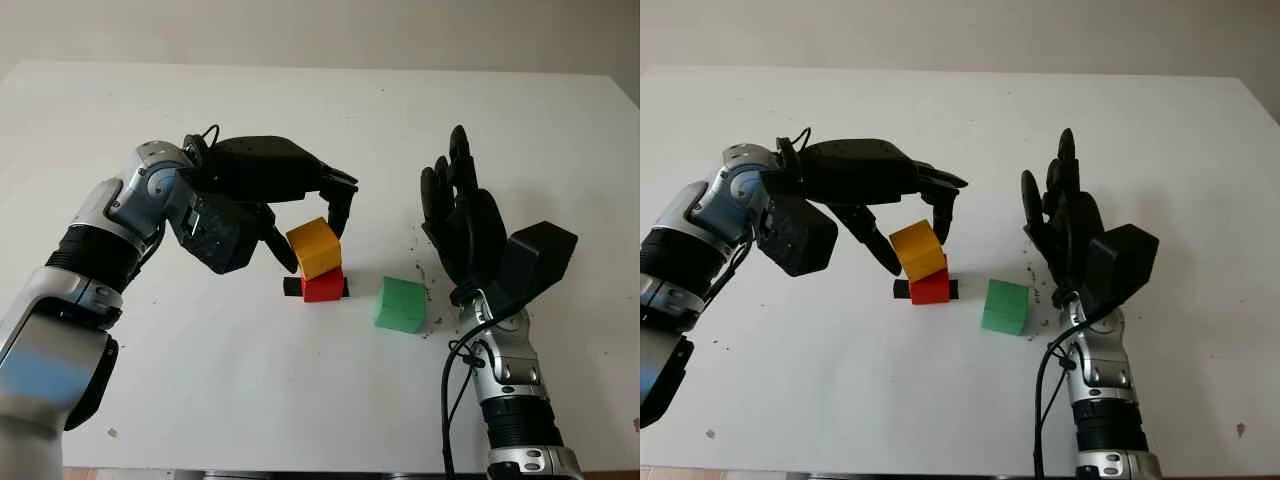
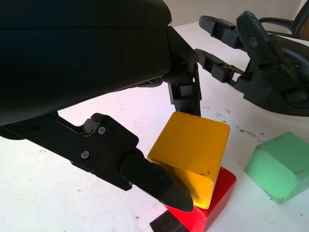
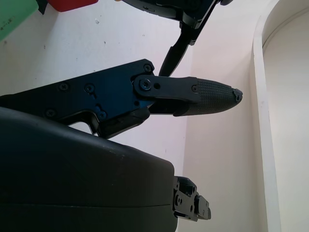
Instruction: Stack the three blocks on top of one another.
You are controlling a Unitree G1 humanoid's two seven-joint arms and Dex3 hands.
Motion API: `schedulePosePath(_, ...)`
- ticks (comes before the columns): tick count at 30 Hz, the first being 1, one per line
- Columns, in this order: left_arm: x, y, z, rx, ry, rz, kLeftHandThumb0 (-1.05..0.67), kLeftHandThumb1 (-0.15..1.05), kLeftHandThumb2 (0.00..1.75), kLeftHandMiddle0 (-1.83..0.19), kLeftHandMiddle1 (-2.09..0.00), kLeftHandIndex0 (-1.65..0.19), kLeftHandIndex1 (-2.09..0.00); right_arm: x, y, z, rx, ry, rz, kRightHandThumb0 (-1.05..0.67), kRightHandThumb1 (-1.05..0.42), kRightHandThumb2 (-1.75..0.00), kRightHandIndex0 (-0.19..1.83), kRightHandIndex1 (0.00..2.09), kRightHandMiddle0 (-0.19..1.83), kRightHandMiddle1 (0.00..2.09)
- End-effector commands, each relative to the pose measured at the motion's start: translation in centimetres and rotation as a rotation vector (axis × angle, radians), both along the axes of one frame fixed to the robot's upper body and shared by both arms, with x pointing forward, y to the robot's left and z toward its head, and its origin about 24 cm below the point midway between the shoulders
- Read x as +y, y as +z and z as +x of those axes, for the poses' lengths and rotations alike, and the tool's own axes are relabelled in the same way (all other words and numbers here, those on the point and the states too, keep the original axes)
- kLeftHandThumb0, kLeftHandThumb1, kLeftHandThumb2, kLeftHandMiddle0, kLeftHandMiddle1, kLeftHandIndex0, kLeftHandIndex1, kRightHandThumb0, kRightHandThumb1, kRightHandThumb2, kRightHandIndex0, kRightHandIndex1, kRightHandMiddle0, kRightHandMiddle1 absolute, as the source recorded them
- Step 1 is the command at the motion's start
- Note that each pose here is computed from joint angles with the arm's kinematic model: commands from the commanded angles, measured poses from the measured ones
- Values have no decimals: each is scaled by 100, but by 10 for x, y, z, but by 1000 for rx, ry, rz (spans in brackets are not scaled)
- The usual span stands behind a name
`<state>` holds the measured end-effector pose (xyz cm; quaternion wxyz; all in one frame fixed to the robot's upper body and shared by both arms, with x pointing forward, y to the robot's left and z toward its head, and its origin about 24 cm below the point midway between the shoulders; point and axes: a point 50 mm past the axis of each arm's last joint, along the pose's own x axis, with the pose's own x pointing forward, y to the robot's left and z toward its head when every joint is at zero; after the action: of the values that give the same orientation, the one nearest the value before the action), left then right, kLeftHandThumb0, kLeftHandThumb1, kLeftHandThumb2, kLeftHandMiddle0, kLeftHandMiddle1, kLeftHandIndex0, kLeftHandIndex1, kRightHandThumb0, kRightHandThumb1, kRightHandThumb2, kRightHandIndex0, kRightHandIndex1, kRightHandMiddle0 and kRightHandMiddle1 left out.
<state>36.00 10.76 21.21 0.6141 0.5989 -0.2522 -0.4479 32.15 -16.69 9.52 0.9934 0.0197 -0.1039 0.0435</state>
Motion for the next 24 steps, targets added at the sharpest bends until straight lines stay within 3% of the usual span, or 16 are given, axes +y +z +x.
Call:
schedulePosePath(1, -6, 14, 0, -43, -24, -5, -42, 96, 6, -19, -5, -36, -150, -4, 6, 0, -29, -9, -11, -75, -105, -45, -19, 2, -16, 4)
schedulePosePath(19, -13, 15, -2, -126, -73, 38, -43, 91, 5, -22, -7, -44, -152, -4, 6, -2, -26, -13, -6, -75, -105, -43, -19, 3, -16, 5)
schedulePosePath(24, -13, 14, -2, -142, -68, 49, -44, 86, 5, -21, -5, -48, -107, -4, 6, -1, -27, -4, 2, -75, -105, -44, -19, 2, -16, 5)
